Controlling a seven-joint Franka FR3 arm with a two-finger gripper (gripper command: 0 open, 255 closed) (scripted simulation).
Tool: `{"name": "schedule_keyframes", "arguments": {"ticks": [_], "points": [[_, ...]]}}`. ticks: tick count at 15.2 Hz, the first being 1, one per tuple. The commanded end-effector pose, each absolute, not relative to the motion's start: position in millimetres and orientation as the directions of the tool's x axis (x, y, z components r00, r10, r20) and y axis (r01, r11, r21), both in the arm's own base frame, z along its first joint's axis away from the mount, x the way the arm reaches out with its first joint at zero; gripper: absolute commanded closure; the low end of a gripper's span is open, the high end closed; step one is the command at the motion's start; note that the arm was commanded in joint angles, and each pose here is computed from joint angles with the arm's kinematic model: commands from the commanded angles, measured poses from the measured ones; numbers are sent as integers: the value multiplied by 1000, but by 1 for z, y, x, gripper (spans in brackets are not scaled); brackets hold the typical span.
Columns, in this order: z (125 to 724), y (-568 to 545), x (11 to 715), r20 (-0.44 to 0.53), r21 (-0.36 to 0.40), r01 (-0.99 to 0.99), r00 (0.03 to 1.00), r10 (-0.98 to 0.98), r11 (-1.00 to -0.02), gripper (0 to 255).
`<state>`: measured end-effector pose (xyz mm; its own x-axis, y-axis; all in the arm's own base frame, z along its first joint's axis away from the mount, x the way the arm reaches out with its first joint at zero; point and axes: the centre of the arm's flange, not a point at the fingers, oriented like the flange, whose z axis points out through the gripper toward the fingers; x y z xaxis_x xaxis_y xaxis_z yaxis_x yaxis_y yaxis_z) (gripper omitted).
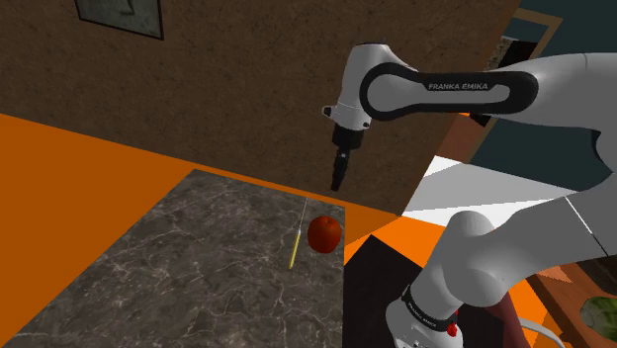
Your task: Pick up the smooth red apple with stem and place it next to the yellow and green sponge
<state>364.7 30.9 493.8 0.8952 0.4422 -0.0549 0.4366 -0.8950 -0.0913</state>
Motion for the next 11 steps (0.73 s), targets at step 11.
{"name": "schedule_keyframes", "arguments": {"ticks": [11], "points": [[400, 58, 369, -116, -190, 584, 785, 609, -789, 0]]}}
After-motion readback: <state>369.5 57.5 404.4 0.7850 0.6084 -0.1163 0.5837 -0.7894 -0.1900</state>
